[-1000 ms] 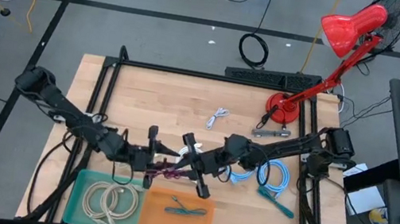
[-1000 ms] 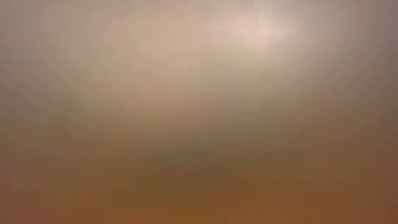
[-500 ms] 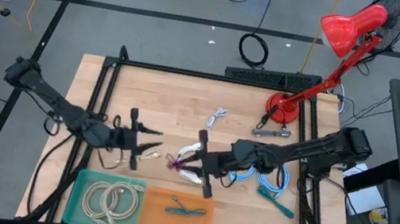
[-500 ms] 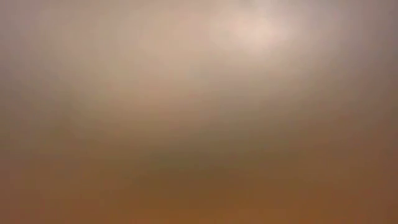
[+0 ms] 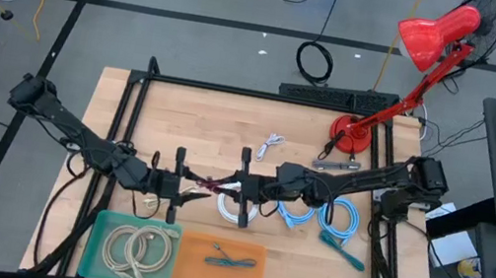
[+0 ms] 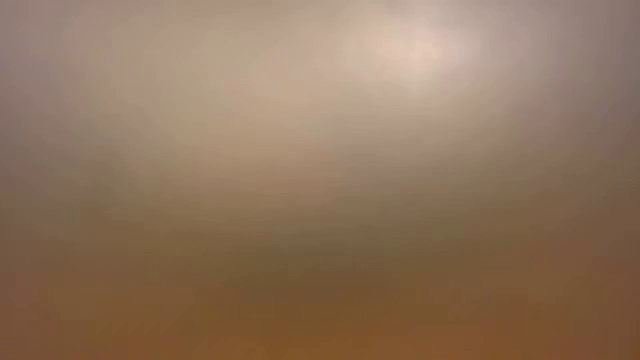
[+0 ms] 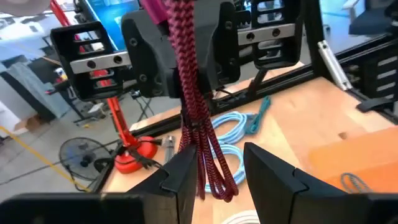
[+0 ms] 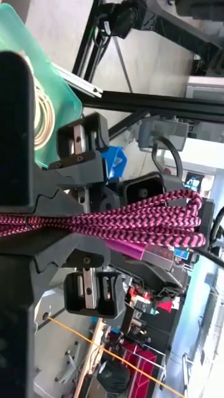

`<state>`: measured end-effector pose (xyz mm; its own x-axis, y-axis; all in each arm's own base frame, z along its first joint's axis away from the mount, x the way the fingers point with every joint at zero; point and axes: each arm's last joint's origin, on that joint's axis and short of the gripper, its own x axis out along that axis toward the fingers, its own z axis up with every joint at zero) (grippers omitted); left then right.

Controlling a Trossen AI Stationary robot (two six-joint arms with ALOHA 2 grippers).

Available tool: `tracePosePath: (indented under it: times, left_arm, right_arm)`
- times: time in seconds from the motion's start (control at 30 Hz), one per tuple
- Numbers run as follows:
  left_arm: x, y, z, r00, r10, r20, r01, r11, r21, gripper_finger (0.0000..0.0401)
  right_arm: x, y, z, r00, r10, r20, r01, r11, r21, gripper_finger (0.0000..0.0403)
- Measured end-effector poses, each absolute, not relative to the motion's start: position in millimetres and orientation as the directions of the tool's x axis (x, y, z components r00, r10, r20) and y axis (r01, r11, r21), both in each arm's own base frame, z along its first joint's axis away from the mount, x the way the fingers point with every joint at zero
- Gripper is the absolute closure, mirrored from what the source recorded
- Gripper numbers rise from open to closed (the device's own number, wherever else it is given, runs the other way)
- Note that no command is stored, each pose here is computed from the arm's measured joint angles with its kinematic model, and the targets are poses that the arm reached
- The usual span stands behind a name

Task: Pick & Place USB Port
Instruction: Put the red charger cable into the orange bin

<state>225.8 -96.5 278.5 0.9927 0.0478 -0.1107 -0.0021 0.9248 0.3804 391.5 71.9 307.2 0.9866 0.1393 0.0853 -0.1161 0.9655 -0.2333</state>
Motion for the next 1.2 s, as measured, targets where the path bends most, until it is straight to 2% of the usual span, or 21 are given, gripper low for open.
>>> tracePosePath:
  times: [0.37,1.2]
  left_arm:
    - [225,-93,278,0.977,0.187,-0.102,-0.131,0.905,0.405,0.0265]
    - [224,-99,282,0.990,0.119,-0.076,-0.080,0.915,0.396,0.0265]
  right_arm:
    - [391,74,307,0.986,0.140,0.086,-0.116,0.963,-0.243,0.0393]
    - [402,68,296,0.983,0.123,0.135,-0.089,0.967,-0.238,0.0393]
